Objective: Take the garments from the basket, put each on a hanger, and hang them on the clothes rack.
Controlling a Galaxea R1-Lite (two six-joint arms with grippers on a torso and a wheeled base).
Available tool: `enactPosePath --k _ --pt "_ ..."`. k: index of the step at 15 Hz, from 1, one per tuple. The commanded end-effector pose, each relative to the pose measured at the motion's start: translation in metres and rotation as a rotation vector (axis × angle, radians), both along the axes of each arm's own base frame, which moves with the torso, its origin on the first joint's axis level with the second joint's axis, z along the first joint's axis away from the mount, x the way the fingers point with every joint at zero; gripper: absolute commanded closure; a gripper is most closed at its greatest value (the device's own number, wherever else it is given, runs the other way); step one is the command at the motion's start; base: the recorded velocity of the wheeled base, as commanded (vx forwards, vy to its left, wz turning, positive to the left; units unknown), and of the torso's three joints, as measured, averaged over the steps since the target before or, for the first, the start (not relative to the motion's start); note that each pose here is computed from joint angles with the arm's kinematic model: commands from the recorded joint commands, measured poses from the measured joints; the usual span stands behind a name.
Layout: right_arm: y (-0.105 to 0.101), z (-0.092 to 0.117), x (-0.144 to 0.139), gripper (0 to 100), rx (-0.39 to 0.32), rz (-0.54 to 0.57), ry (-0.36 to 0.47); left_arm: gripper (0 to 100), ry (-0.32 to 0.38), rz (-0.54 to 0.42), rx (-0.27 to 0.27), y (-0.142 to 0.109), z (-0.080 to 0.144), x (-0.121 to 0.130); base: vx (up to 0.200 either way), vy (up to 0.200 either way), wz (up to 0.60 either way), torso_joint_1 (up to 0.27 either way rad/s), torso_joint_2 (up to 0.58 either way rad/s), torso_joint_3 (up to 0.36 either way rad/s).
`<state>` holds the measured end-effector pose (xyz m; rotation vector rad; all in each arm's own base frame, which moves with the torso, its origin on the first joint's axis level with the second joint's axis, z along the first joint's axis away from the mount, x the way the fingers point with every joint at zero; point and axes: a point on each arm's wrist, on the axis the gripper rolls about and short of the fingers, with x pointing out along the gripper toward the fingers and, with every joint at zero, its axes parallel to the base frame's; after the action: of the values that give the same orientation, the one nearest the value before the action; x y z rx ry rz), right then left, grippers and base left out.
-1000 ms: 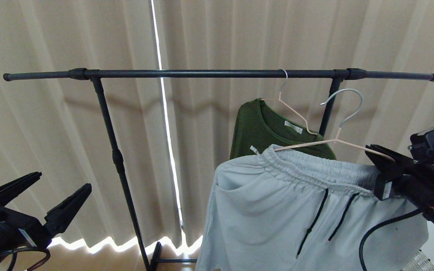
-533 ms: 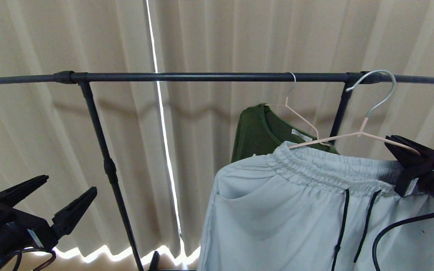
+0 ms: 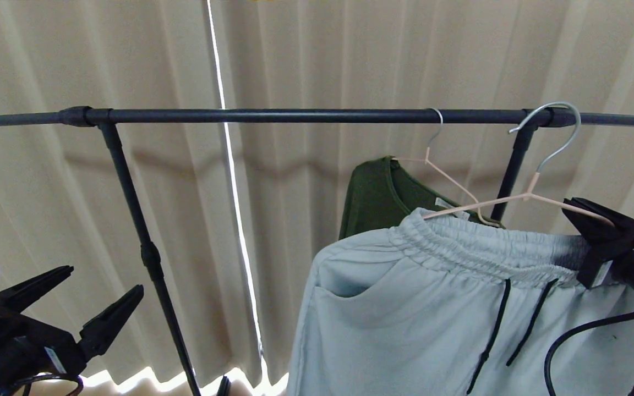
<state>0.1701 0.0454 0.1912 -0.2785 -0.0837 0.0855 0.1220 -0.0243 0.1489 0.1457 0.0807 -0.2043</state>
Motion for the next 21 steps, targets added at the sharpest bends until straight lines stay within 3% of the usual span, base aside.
enactPosePath --k 1,9,16,19,21 --pt "0.0 -0.001 0.001 100 -0.002 0.0 0.004 0 0.005 0.001 -0.001 0.0 -0.001 0.0 0.0 0.2 0.0 0.002 0.0 -0.002" --pt "0.0 -0.001 0.001 100 -0.002 -0.002 0.007 0 0.016 0.001 0.001 0.0 -0.004 -0.001 0.0 0.2 0.0 0.001 0.0 0.001" --pt "-0.002 -0.003 -0.002 100 -0.002 -0.012 0.007 0 0.027 0.009 -0.001 0.001 -0.006 -0.002 0.0 0.0 0.0 0.0 0.0 0.0" --pt "-0.007 -0.012 -0.004 100 -0.037 -0.051 0.094 0 0.019 0.007 0.002 -0.002 0.002 0.014 0.0 0.0 0.0 0.0 0.0 0.0" --pt "-0.004 0.007 -0.008 100 -0.065 -0.026 0.138 0 -0.002 0.003 -0.01 -0.004 0.01 0.021 0.0 0.0 0.0 0.0 0.0 0.0"
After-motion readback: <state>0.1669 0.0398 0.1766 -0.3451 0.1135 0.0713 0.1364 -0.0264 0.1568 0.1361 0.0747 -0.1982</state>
